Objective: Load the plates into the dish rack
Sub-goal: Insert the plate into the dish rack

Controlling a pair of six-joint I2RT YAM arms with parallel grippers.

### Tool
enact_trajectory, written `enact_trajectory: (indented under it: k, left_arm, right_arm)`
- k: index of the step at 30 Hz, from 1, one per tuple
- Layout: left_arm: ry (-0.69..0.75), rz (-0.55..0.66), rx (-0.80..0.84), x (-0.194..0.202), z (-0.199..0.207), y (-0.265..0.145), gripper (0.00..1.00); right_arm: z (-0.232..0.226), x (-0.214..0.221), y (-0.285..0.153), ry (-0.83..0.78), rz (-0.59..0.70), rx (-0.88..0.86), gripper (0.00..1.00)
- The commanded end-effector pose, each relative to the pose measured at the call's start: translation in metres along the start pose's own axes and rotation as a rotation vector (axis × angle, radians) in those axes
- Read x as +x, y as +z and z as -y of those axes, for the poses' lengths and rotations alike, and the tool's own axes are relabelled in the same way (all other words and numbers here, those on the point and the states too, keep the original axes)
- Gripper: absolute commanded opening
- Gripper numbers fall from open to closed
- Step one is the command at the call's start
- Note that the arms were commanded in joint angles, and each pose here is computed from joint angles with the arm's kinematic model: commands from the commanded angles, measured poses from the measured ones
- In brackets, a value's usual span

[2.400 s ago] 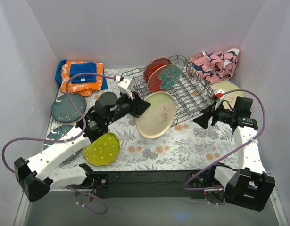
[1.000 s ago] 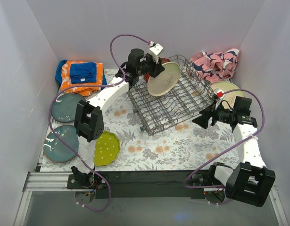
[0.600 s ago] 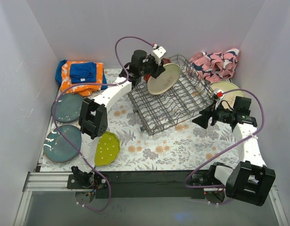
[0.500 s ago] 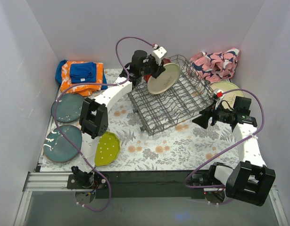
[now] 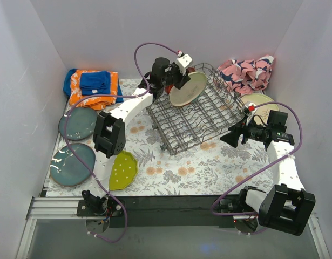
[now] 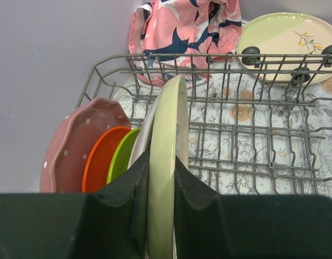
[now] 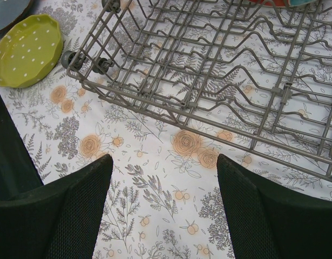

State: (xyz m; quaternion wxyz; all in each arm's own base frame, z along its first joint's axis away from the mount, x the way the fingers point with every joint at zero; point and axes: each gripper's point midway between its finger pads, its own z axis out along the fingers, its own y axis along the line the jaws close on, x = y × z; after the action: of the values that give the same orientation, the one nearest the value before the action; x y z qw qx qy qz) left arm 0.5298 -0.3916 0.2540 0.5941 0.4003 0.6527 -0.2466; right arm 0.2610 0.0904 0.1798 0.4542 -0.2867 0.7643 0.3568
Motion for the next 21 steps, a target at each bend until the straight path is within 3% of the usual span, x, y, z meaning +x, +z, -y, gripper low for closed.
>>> enact_trajectory:
  k: [1, 20, 21]
  left_arm:
    - [0.093, 0.191, -0.021, -0.073, -0.010, -0.008, 0.00]
    - [0.072, 0.127, 0.013, -0.032, 0.009, 0.011, 0.00]
    - [0.072, 0.125, 0.012, -0.031, 0.009, 0.011, 0.04]
  right_arm:
    - [0.001, -0.002, 0.000, -0.006, 0.015, -0.007, 0.83]
    - [0.000, -0.003, 0.000, -0.010, 0.015, -0.011, 0.83]
    - [0.000, -0.004, 0.000, -0.013, 0.017, -0.011, 0.83]
